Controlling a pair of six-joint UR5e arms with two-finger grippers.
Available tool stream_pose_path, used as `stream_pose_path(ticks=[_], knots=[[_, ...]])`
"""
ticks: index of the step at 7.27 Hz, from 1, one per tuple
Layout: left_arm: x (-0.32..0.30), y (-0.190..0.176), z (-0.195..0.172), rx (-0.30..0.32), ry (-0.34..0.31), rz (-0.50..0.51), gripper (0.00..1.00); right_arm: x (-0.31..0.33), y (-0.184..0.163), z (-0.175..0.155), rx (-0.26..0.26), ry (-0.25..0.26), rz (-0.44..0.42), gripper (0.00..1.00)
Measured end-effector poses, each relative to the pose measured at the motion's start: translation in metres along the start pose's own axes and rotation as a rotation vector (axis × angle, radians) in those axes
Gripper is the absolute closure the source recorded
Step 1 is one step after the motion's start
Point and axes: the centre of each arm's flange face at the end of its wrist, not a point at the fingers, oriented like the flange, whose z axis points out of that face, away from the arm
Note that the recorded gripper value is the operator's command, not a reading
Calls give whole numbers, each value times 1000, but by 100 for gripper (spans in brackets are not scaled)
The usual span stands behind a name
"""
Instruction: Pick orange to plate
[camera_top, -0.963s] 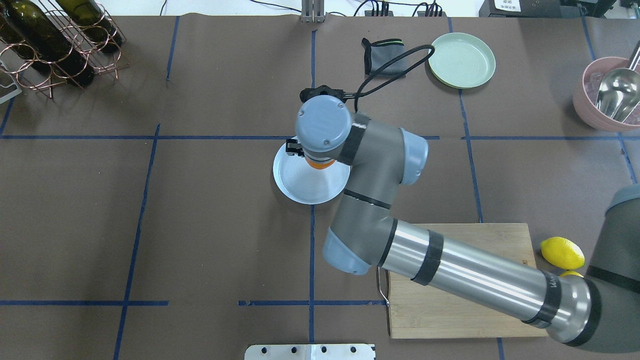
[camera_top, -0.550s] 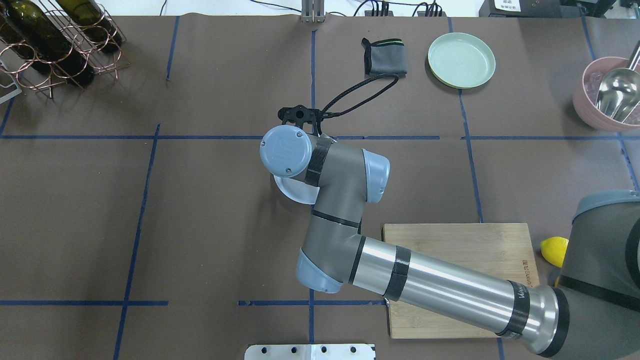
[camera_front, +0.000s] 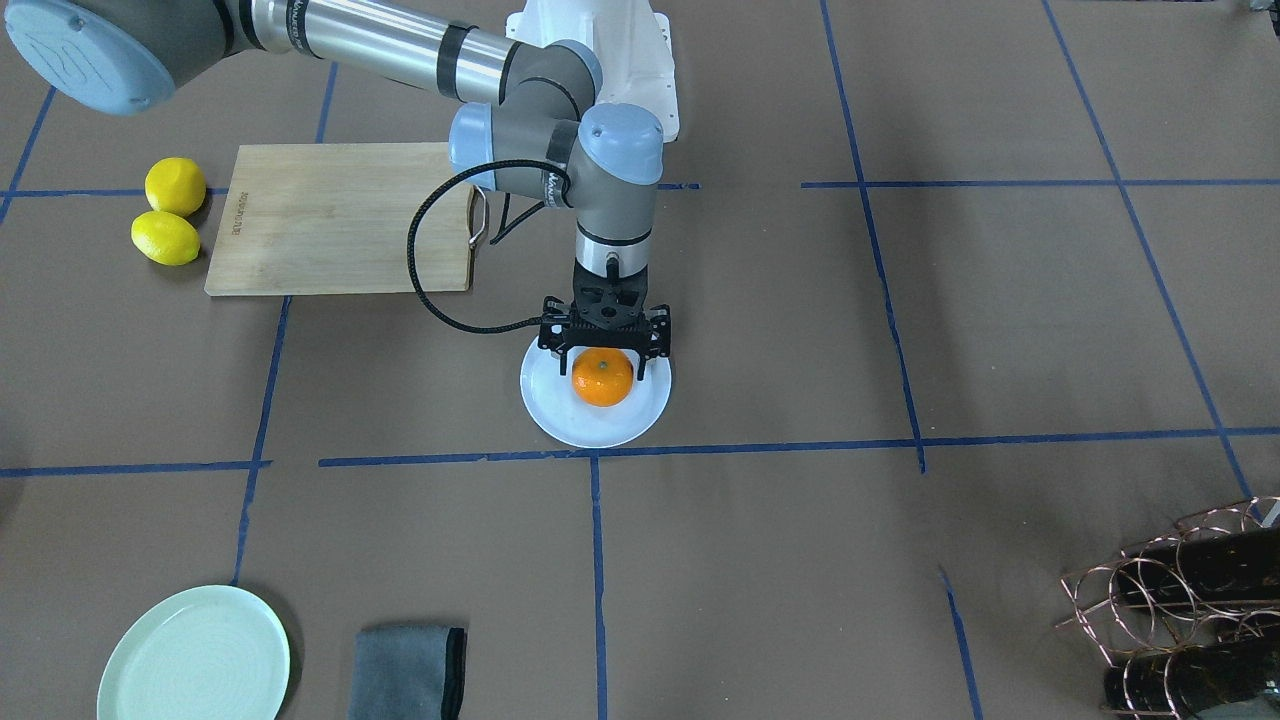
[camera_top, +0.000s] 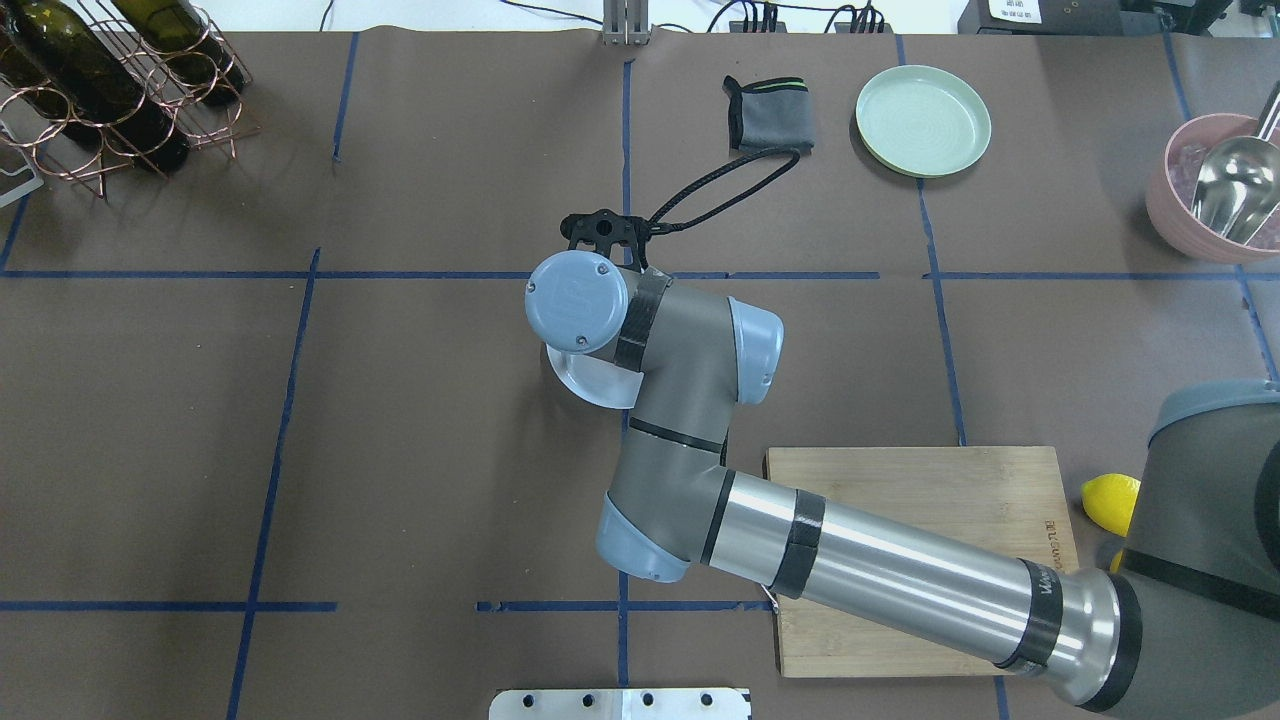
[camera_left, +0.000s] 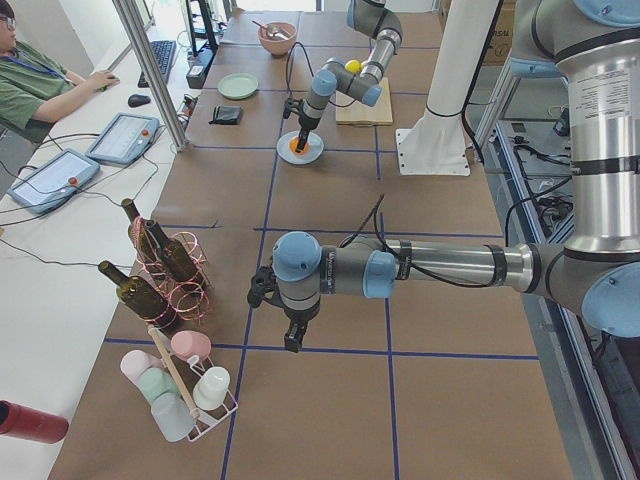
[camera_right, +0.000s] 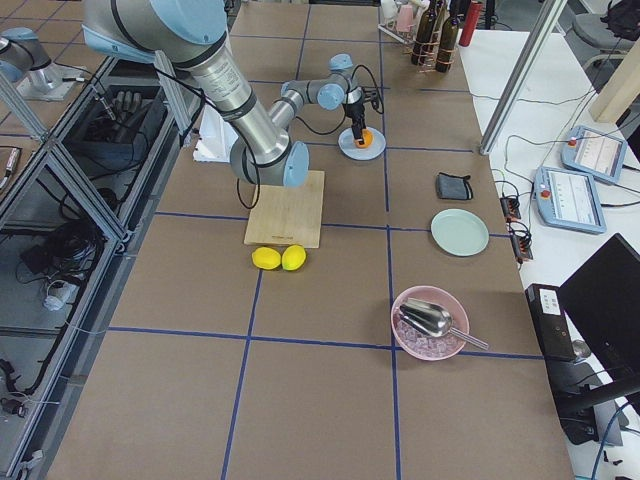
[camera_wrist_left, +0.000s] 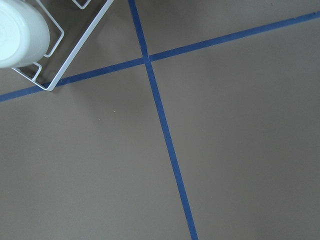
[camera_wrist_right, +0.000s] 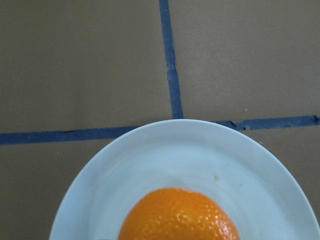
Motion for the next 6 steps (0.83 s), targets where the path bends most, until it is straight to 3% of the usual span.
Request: stream_pose_path(ticks=[3,6], knots=[[0,0,0,-2,0,-2,0,79,-97,-33,-61,-67,-81,0],[0,2,0,-6,-5,-5,0,277,-176,-56,-143,-131,-315,0]])
